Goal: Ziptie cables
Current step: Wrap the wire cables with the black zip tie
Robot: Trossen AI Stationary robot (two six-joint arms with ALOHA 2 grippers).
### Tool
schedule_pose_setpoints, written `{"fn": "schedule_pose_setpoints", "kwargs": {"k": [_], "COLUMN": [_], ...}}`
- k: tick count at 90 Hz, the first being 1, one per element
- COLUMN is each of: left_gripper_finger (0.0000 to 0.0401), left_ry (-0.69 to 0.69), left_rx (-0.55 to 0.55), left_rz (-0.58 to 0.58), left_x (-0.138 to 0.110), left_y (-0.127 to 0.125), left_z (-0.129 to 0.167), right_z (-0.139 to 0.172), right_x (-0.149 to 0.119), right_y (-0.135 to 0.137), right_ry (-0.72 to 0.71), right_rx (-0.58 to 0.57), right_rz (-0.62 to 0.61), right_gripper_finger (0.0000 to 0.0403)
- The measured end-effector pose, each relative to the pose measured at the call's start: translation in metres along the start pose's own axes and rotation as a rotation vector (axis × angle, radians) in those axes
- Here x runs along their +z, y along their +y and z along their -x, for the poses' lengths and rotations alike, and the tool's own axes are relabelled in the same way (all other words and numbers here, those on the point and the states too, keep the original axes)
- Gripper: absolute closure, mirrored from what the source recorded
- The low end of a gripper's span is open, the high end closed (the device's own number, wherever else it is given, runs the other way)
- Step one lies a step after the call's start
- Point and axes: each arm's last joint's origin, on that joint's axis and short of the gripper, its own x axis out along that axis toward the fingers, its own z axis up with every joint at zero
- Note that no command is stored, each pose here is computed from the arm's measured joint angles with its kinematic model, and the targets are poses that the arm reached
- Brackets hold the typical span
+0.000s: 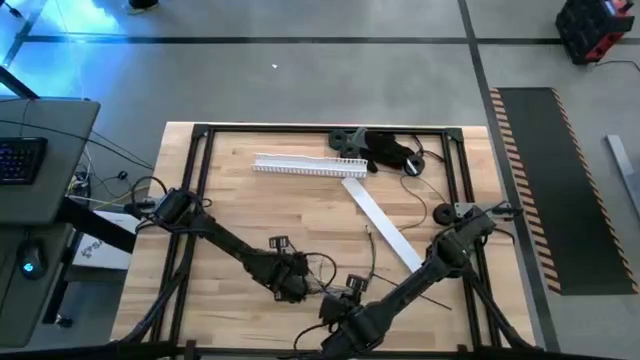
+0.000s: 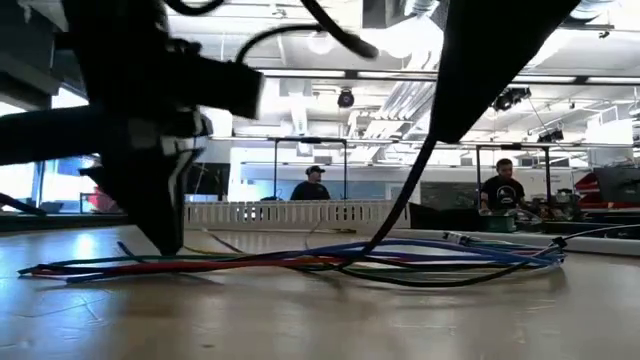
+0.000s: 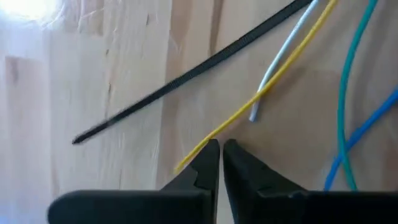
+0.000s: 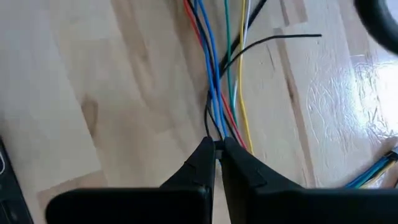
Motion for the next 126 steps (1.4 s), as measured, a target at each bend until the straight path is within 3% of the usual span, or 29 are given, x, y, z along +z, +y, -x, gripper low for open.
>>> {"fn": "schedule_pose_setpoints", "kwargs": {"k": [15, 38, 62, 83, 103, 115, 126], "left_gripper_finger": [0.04, 0.0401, 0.0401, 0.0401, 0.0401, 0.0401, 0.0392], "left_ry": [-0.034, -0.216, -0.374, -0.403, -0.489, -0.518, -0.52], "left_rx": [-0.045, -0.062, -0.083, -0.048, 0.008, -0.085, -0.251], "left_rz": [0.002, -0.015, -0.03, -0.064, -0.034, -0.053, -0.139], "left_x": [0.004, 0.028, 0.047, 0.051, 0.037, 0.031, 0.03], "left_y": [0.013, 0.021, 0.025, 0.027, 0.032, 0.025, 0.014], "left_z": [-0.015, -0.023, -0.024, 0.004, 0.061, 0.073, 0.059], "right_z": [0.001, 0.002, -0.003, -0.003, -0.003, -0.004, -0.003], "right_x": [-0.002, 0.001, 0.007, 0.005, 0.003, 0.002, 0.002], "right_y": [0.004, 0.013, 0.015, 0.013, 0.01, 0.009, 0.009], "right_ry": [-0.013, -0.043, -0.066, -0.051, -0.033, -0.029, -0.028], "right_rx": [0.017, 0.105, 0.131, 0.109, 0.067, 0.059, 0.059], "right_rz": [0.001, 0.054, -0.012, -0.044, -0.053, -0.05, -0.048], "right_gripper_finger": [0.0403, 0.0403, 0.0403, 0.0403, 0.0403, 0.0403, 0.0403]}}
